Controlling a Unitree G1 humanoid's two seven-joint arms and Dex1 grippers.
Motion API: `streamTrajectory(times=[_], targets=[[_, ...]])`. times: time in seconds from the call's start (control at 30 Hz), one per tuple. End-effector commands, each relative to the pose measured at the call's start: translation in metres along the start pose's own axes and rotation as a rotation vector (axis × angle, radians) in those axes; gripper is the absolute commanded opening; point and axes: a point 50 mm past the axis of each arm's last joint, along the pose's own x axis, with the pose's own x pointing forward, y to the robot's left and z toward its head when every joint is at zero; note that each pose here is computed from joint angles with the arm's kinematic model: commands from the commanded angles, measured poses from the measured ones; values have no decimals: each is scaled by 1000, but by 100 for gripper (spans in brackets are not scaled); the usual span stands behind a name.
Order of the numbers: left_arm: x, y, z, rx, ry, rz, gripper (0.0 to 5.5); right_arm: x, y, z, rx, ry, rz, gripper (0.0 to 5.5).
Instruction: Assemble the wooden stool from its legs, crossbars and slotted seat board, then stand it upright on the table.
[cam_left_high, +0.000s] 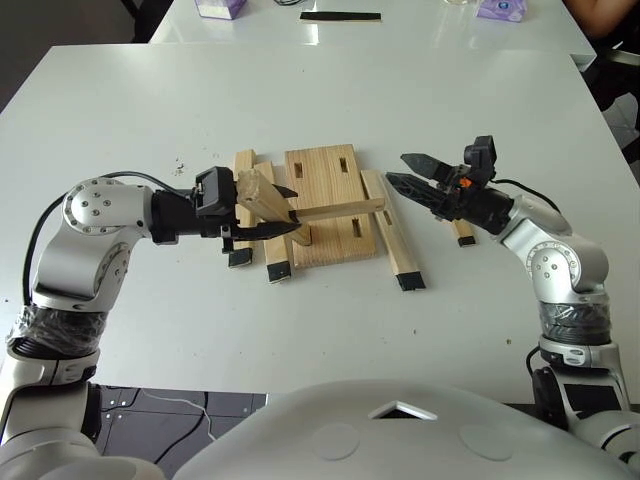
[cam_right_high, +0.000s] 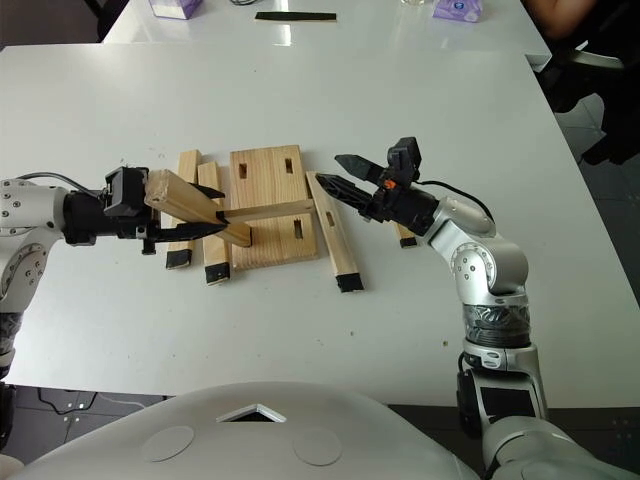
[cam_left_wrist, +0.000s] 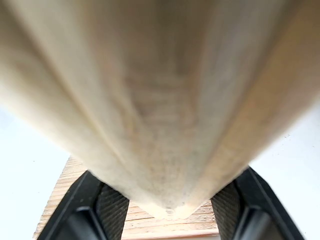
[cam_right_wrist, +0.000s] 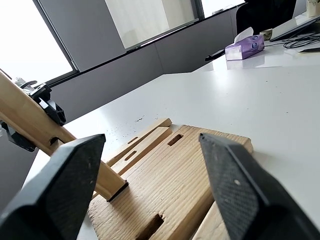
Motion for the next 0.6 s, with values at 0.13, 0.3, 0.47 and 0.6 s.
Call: streamTrajectory(times=[0.13,0.3,0.47,0.6], targets=[[-9,3,-16,-141,88,35,296,-5,-7,-2,-27,-1,-68,343],[-29,-5,-19,-128,200,65,331,-11,-12,-3,-31,-8,-102,343],[-69,-12,-56,-212,459,316,331,-13,-8,-12,-27,-8,-122,343],[-63,-11,-58,-335,264,716,331,-15,-7,-19,-10,-26,-160,343]])
